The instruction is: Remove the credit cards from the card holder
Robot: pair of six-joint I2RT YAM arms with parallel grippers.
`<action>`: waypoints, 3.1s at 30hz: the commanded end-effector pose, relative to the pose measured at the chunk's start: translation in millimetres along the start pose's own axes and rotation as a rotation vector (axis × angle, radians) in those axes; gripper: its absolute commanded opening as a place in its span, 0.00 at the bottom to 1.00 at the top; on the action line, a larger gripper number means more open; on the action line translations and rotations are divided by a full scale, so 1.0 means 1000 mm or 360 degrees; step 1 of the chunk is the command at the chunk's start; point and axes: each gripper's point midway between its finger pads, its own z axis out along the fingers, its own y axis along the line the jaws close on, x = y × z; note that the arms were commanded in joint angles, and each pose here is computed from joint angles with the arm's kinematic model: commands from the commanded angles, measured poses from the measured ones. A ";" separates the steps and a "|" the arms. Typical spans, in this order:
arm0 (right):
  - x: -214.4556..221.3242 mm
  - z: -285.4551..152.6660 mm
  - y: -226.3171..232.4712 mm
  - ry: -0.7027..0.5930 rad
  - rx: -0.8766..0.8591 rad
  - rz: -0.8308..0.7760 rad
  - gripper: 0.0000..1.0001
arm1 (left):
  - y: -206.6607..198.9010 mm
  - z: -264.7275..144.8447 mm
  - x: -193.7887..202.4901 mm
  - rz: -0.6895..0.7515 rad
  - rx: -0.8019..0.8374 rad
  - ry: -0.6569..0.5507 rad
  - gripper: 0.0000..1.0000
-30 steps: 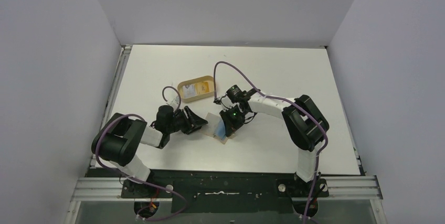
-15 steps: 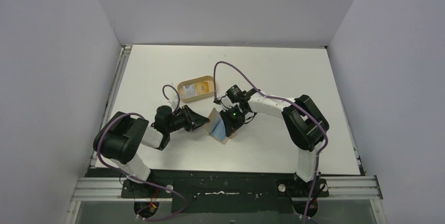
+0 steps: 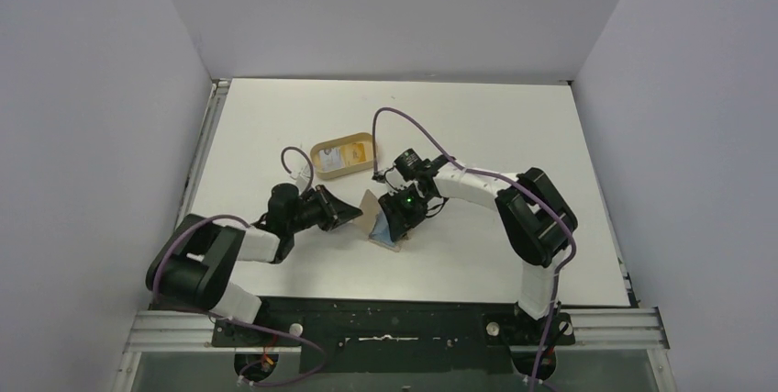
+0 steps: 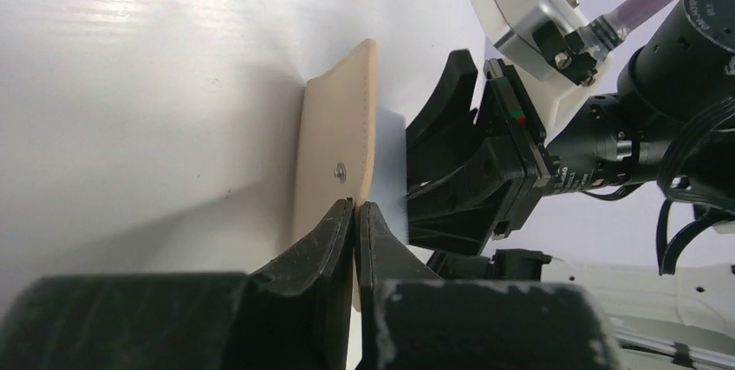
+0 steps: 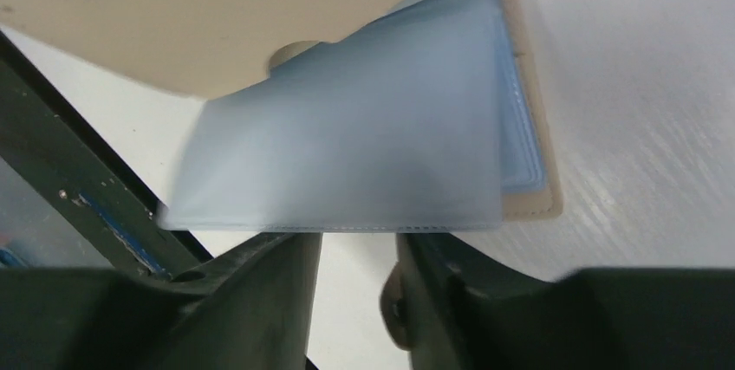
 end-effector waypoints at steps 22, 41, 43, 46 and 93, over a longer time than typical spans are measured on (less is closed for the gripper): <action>-0.142 -0.123 0.105 -0.1099 -0.0593 0.0111 0.73 | -0.025 -0.073 -0.029 0.0255 -0.0067 -0.0604 0.00; -0.133 -0.056 0.100 -0.1086 -0.0912 0.0338 0.71 | -0.045 -0.086 -0.033 0.0058 0.0266 -0.0785 0.00; -0.131 -0.051 0.097 -0.1087 -0.0912 0.0357 0.71 | -0.044 -0.088 -0.034 0.0042 0.0277 -0.0801 0.00; -0.126 -0.046 0.094 -0.1077 -0.0905 0.0369 0.71 | -0.047 -0.090 -0.034 0.0041 0.0299 -0.0808 0.00; -0.115 -0.097 0.184 -0.1050 -0.1774 0.0060 0.59 | 0.017 -0.084 -0.010 -0.0078 -0.0127 -0.0650 0.00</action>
